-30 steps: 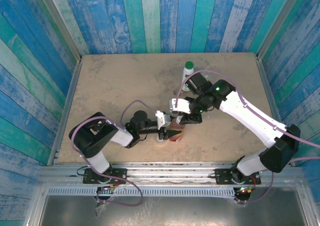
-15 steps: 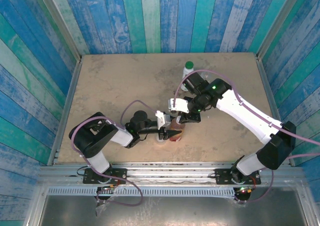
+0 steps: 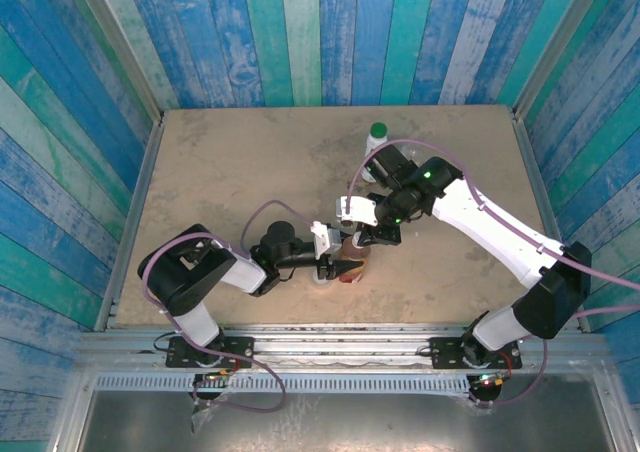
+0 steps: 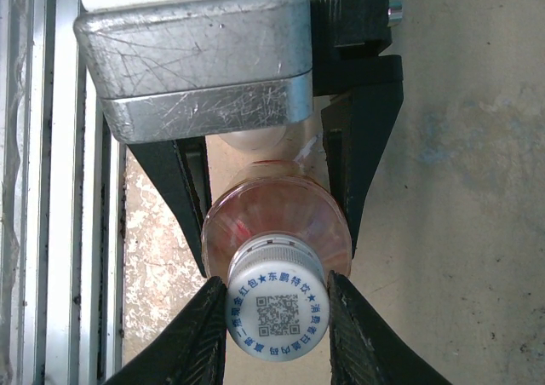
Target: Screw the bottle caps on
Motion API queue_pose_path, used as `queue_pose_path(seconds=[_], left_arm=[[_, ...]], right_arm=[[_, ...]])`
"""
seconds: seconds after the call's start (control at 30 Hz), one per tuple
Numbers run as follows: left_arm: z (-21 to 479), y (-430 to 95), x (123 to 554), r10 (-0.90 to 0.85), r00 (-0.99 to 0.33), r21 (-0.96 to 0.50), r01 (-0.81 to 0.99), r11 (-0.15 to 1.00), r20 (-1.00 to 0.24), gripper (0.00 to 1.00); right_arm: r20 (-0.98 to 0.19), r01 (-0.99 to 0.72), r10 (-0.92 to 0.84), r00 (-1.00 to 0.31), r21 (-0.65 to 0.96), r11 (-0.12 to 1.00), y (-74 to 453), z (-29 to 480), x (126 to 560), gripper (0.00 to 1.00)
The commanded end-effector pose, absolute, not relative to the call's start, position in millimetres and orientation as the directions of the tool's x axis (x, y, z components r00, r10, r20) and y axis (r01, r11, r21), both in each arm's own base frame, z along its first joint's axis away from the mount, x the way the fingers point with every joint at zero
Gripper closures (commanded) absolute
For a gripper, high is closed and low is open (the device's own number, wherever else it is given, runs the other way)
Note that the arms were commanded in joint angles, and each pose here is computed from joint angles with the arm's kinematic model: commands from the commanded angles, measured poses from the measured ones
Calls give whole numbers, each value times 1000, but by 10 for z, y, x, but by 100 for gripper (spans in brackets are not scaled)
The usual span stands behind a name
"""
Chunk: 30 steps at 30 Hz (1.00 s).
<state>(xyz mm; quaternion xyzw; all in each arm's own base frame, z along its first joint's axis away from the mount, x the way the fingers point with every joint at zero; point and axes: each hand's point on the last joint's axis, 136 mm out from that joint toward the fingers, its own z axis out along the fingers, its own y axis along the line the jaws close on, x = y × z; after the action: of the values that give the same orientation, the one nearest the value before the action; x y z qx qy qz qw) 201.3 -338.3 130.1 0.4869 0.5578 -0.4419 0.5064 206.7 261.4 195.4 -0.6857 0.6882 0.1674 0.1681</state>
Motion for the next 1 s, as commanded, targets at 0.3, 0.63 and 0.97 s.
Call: queue_pose_path(seconds=[0.3,0.63,0.97], left_arm=[[1132,-3386,2083,149,-83,-57,983,172,-985,38],[1127,-3403,2116,150,-77,-50,983,179,-986,38],[1110,-3403,2087,162,-79,-52,985,164,-984,38]], right_arm=[[-323,-897,-845,-426,31,441,2390,1806,2081,80],[-186,-434,-415,-891,81,897,2271,1672,2031,86],[-255,-486,-459,-851,53,872,2339,1842,2118,64]])
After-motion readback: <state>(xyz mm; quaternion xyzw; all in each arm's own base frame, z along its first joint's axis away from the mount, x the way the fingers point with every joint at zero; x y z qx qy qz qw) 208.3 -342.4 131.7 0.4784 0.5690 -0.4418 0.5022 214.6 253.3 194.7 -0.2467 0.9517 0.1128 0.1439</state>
